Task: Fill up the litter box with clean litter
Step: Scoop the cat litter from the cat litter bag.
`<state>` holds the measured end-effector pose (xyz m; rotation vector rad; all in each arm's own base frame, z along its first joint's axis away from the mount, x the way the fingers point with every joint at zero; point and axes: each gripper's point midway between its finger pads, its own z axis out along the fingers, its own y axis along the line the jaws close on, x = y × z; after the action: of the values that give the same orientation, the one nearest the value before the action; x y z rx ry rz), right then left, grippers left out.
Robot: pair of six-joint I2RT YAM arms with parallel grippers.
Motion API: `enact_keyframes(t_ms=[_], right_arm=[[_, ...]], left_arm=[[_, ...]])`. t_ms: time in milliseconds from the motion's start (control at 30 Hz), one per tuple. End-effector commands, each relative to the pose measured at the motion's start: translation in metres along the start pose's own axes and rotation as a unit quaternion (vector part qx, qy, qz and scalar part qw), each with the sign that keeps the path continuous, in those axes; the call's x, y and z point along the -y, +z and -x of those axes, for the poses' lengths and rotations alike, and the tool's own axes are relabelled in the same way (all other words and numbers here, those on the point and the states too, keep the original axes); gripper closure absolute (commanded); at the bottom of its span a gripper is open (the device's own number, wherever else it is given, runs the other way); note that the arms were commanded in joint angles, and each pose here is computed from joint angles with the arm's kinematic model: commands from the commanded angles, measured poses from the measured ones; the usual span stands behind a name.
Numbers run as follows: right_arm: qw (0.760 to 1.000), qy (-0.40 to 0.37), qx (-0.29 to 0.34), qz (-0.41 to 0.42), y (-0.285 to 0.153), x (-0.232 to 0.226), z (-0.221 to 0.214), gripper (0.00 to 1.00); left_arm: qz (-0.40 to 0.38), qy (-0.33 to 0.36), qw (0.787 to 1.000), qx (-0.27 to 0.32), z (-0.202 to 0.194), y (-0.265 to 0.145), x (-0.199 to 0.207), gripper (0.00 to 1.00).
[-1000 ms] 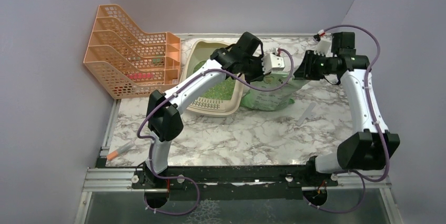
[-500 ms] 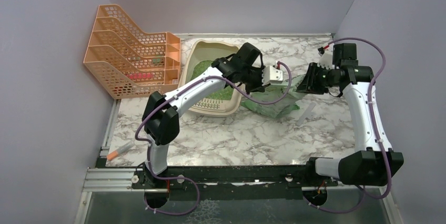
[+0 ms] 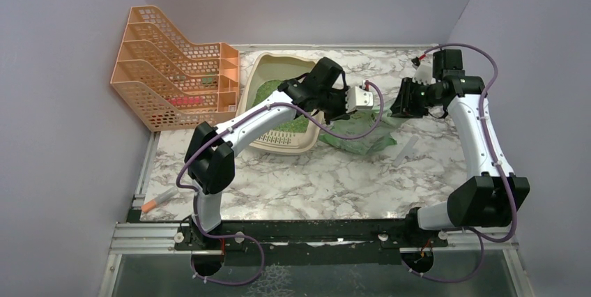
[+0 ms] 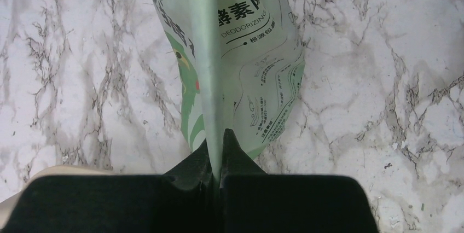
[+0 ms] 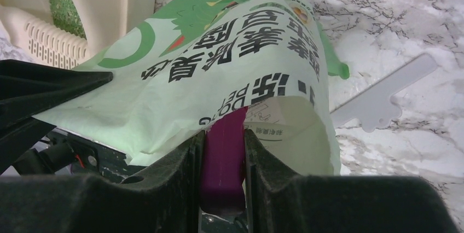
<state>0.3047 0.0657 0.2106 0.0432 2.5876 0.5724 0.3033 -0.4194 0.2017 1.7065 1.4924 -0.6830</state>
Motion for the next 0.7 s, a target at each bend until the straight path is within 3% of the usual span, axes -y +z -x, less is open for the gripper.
enact_keyframes(t_ms=[0, 300, 667], right_arm=[[0.997, 0.001, -0.051, 0.054, 0.026, -0.013, -0.022, 0.99], [0.983, -0.008, 0.023, 0.183, 0.008, -0.059, 0.007, 0.99], [0.943, 0.039, 0.1, 0.316, -0.026, -0.053, 0.024, 0.99]], left_arm=[[0.005, 0.021, 0.999, 0.048, 0.037, -0.019, 0.005, 1.0], [0.022, 0.021, 0.998, 0.046, 0.038, -0.021, -0.001, 1.0], [0.046, 0.017, 0.998, 0.045, 0.035, -0.025, -0.008, 1.0]])
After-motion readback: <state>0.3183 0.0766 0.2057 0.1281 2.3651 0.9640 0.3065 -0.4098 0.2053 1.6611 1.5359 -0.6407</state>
